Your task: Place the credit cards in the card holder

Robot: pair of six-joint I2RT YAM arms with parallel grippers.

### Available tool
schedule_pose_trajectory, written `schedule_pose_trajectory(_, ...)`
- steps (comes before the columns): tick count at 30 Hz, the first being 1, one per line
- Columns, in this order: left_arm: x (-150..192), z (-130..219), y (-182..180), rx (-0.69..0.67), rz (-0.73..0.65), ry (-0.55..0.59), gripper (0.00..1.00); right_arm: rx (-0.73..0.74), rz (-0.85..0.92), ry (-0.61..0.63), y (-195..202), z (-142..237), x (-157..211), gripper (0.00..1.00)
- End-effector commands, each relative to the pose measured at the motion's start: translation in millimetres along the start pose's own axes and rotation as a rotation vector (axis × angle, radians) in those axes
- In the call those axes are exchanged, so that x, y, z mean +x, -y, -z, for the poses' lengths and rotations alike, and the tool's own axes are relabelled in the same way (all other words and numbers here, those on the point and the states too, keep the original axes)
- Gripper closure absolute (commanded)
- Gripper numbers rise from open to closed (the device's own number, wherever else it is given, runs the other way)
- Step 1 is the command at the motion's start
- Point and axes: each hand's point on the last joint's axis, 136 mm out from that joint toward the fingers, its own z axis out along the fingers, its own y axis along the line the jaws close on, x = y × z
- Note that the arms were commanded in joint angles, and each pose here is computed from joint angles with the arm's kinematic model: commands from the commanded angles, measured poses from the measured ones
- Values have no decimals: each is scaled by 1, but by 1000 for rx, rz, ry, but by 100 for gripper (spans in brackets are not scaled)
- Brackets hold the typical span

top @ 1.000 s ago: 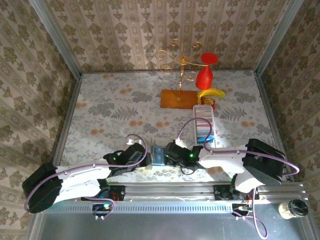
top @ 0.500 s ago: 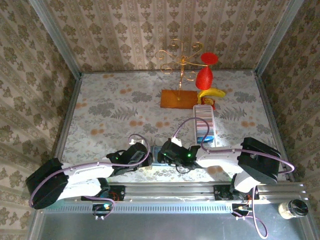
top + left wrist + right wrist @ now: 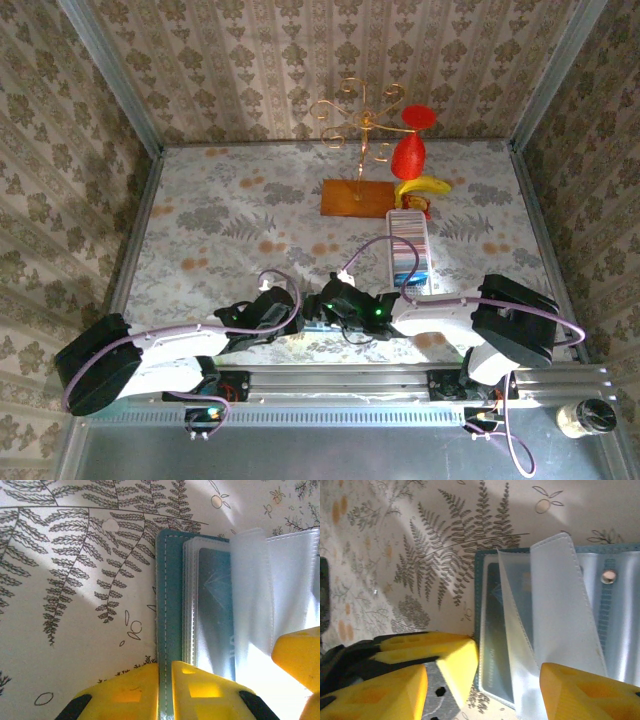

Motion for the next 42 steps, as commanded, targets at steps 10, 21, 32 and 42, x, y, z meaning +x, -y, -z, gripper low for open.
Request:
schedule_pose_trajectory(10,0,5,-4,5,9,24,85,-72,-74,18,-6,-6,-3,39)
schedule_pose_trajectory(21,-6,18,-12,-11,19,69,83,-105,-97,49,-10,-2,-10,39)
schedule_pose_trajectory(32,-13,25,-2,5,5,85,82,180,10,151,51,46,-27,39)
schedule_pose_trajectory(42,-23,29,14,22,-33,88,78,91,675,243,-13,135,-83,45)
